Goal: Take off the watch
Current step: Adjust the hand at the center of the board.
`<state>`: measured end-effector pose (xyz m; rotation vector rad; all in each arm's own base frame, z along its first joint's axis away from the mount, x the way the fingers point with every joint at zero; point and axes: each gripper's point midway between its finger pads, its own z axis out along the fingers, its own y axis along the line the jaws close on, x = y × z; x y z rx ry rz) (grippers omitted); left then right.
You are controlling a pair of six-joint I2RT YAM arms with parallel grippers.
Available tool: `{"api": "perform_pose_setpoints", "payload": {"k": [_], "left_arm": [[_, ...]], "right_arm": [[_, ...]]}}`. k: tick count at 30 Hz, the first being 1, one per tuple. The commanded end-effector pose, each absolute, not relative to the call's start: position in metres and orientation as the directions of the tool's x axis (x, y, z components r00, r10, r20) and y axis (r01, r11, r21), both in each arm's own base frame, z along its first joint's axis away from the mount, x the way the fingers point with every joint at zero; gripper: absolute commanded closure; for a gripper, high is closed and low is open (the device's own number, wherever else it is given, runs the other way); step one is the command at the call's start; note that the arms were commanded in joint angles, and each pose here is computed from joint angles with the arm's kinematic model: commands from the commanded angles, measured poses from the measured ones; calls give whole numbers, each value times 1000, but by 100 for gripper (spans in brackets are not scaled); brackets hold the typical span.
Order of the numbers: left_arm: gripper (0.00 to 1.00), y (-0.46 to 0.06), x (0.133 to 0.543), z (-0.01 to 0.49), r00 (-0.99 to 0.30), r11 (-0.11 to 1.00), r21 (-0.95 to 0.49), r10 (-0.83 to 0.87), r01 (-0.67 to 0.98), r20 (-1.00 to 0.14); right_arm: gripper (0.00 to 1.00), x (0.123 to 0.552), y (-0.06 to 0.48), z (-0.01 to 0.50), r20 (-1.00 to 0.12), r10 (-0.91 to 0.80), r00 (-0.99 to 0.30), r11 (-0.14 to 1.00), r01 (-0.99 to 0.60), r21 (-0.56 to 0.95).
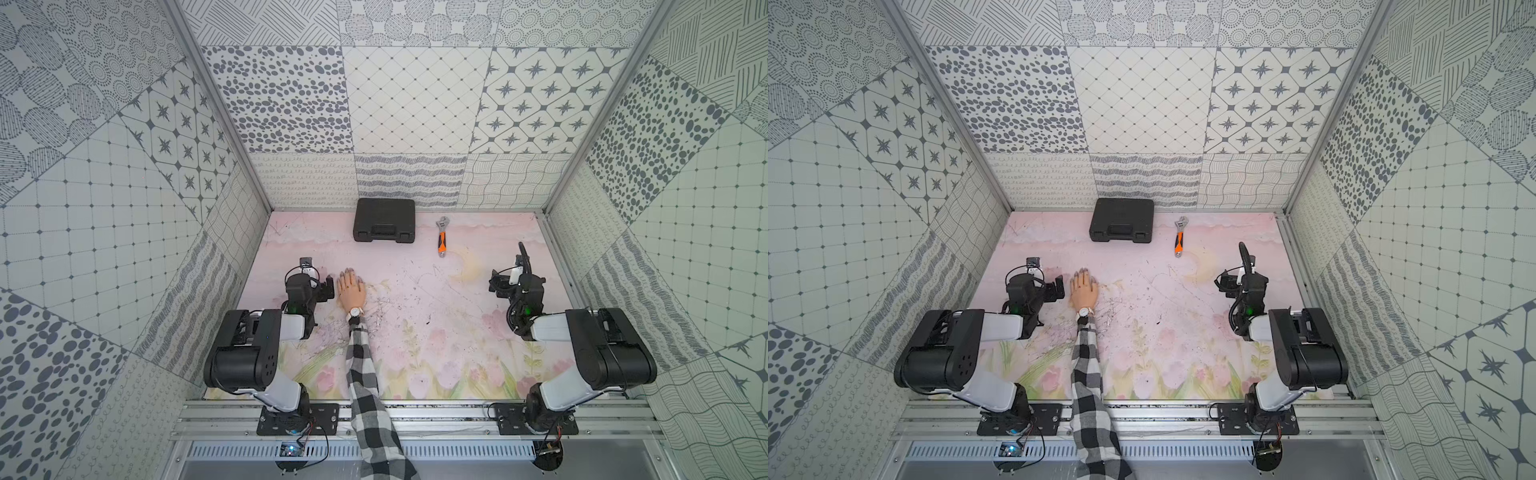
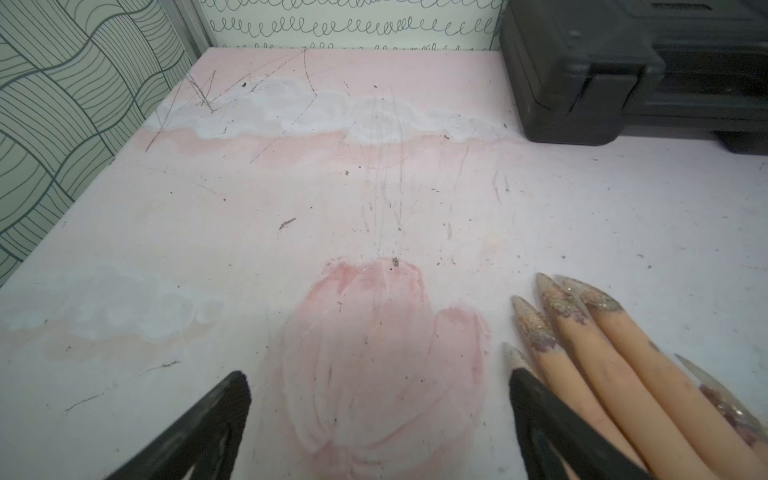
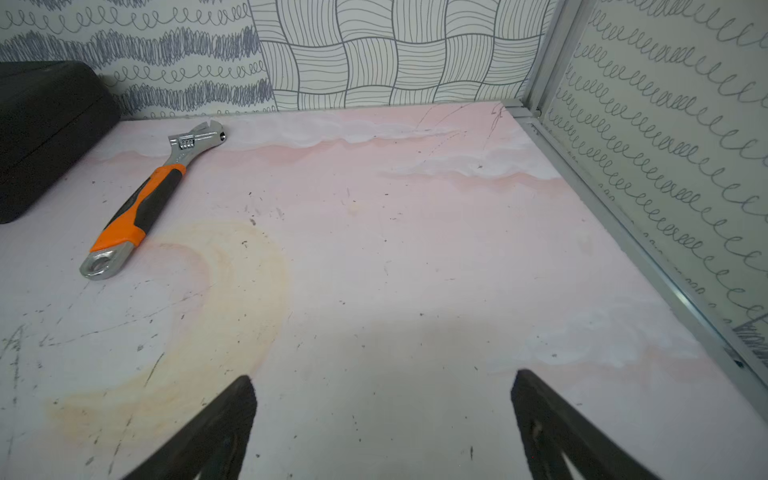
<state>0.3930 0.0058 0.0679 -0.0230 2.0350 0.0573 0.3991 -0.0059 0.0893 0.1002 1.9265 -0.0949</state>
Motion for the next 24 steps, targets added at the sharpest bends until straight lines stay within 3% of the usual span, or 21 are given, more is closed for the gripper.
{"api": "perform_pose_setpoints", "payload": {"k": [1, 18, 24], "left_arm": [[2, 5, 399, 77, -414, 999, 32, 14, -36, -910], [1, 5, 399, 77, -415, 999, 29, 11, -36, -910], [1, 17, 391, 110, -439, 991, 27, -32, -127, -898]], "right_arm": [[2, 402, -5, 107, -959, 34, -281, 993, 122, -1], [2, 402, -5, 107, -959, 33, -282, 993, 121, -2], [2, 398, 3, 140, -948, 0, -317, 992, 120, -40]]}}
